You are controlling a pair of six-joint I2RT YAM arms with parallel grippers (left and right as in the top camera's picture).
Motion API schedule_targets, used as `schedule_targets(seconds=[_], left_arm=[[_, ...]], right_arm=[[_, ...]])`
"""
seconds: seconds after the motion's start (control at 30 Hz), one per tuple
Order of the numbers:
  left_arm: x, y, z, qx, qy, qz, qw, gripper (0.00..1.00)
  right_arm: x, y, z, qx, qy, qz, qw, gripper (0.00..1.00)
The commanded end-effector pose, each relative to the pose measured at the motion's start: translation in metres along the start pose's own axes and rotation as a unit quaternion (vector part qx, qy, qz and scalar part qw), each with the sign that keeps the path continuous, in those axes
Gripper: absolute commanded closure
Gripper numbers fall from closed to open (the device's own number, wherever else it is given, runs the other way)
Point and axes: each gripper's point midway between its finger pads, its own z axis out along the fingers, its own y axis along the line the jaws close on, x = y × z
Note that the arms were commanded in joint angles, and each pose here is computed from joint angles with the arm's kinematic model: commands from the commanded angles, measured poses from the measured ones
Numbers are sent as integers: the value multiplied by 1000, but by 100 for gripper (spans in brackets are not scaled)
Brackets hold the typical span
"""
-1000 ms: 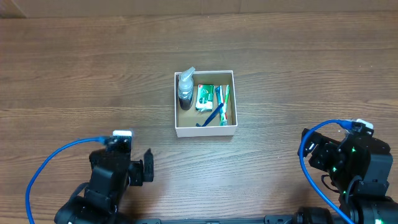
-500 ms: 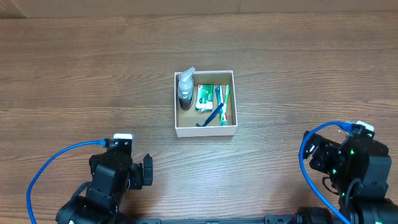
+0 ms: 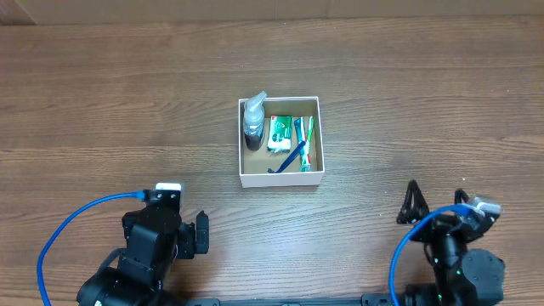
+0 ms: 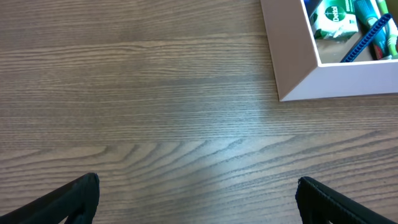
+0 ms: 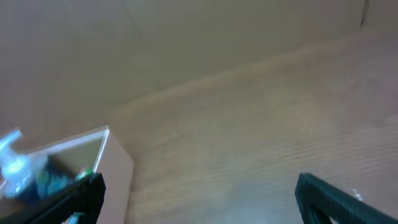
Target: Pack container
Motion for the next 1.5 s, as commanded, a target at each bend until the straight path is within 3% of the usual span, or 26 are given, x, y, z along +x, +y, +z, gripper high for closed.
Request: schedule_targets(seconds=[0.0,0.1,0.17,0.2,0.27,0.97,1.07,1.2,1.3,1.4,1.47], left_arm=[[1,2,2,-7,1,-4,1000,0],[1,2,2,-7,1,-4,1000,0],[1,2,2,-7,1,-4,1000,0],[1,2,2,-7,1,-4,1000,0],[1,2,2,-7,1,-4,1000,0],[1,2,2,-8,2,-4,1000,0],[10,20,-2,-36,12,-32,999,0],[3,33,-7,-43,-48,-68,996,0],[1,34,14,-39,-112,-74,990,0],[-16,30,38,-26,-210,-73,975,0],[-41,29,37,-26,-302,-51,951,0]], right_arm=[[-8,7,16,-23,-61,-37,997,0],[-22,13,25,-37,-153,-112,981,0],[-8,9,32,-34,-142,-123,982,0],[30,0,44,-29,-84,-124,988,0],[32,10,43,-59,-80,-127,987,0],[32,10,43,-58,-80,-127,987,0],[32,10,43,-58,-80,-127,987,0],[32,10,43,-58,-80,-127,987,0],[32,10,43,-58,-80,-127,987,0],[32,10,43,-58,-80,-127,987,0],[32,10,43,-58,-80,-127,987,0]])
